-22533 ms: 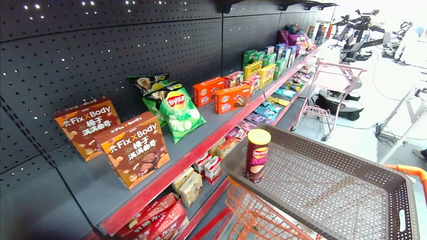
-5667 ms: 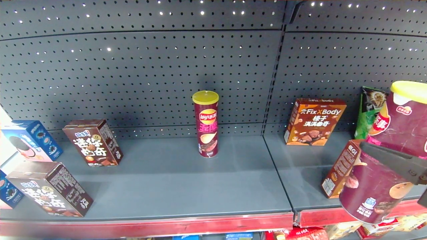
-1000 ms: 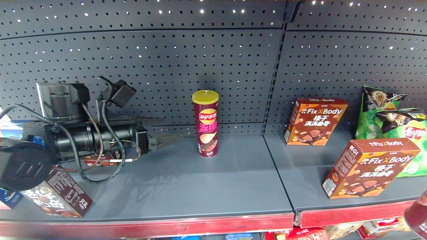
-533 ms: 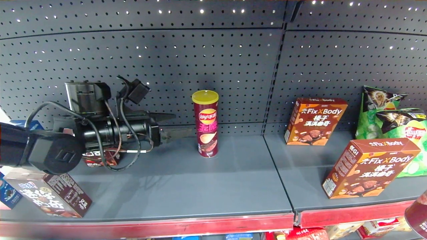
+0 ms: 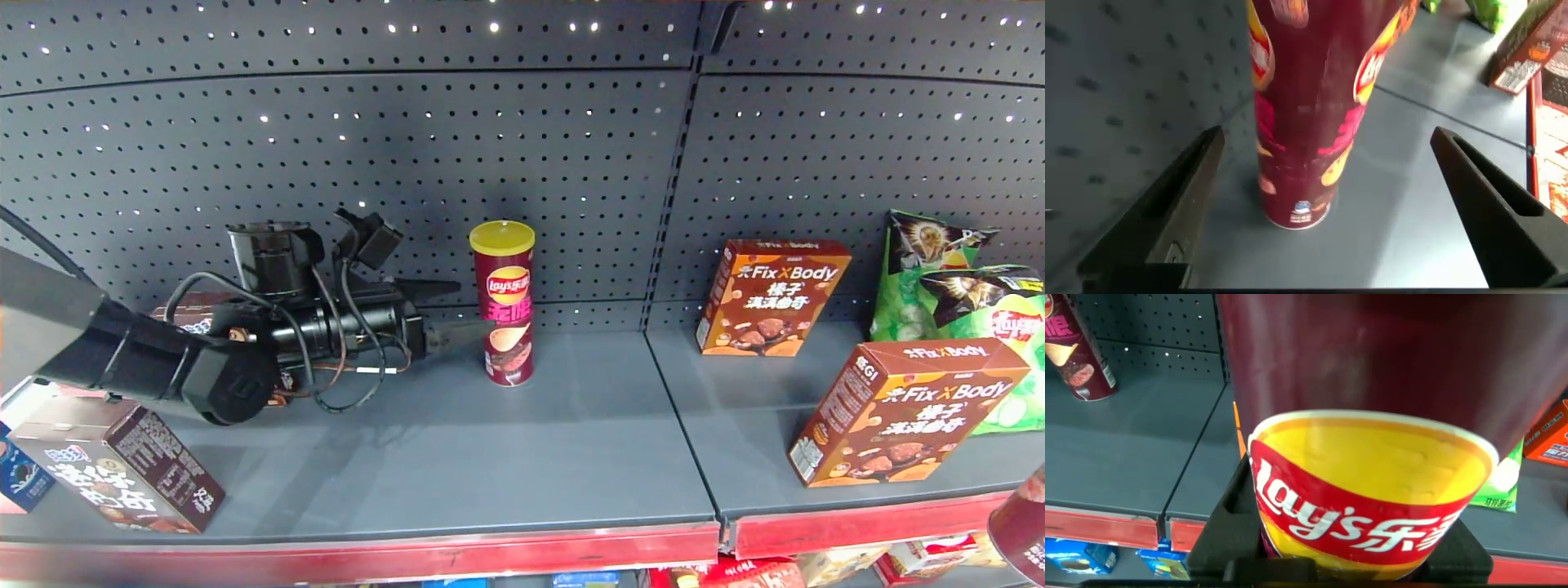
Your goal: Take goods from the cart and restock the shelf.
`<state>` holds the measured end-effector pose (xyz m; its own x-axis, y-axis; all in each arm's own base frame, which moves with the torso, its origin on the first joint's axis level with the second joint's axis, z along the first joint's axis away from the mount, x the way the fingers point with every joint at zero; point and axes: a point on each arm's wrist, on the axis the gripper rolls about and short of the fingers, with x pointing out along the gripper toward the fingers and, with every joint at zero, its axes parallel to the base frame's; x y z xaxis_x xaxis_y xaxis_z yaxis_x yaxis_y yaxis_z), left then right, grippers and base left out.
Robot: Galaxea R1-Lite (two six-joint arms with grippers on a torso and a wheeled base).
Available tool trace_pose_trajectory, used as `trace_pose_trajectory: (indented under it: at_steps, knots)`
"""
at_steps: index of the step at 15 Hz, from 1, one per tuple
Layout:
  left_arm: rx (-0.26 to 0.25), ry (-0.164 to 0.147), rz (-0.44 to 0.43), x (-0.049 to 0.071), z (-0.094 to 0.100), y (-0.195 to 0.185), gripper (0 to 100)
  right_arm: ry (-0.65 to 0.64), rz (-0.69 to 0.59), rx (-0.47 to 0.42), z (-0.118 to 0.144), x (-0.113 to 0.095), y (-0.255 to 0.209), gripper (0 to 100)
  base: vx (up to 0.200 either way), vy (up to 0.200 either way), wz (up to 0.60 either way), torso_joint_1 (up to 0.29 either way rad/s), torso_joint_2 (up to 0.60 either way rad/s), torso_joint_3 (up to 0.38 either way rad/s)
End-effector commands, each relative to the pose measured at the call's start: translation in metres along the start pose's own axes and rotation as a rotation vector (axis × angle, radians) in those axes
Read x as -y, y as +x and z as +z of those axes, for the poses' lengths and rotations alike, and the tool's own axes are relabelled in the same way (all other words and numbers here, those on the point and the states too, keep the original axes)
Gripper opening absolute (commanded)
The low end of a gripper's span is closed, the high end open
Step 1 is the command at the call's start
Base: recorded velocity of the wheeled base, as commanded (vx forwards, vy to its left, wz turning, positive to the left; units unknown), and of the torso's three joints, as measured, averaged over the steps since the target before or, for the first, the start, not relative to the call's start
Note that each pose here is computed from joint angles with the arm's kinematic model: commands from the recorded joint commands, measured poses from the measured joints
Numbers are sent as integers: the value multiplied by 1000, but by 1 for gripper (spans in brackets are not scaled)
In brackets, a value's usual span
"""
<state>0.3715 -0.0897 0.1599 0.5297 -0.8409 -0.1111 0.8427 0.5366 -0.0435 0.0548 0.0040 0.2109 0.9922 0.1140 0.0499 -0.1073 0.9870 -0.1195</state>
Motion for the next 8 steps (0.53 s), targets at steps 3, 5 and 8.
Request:
trace_pose_trajectory:
  at_steps: [3,5,8]
  knots:
    - [-18,-20,-30,-6,-13,11,100,0,-1,1,-1,0,-1,0,0,0,0,0,0,0]
    - [-16,-18,-36,-10,-14,15,100,1,1,1,-1,0,-1,0,0,0,0,0,0,0]
    - [-2,-1,-40,-19,-15,26,100,1,-1,-1,-1,0,-1,0,0,0,0,0,0,0]
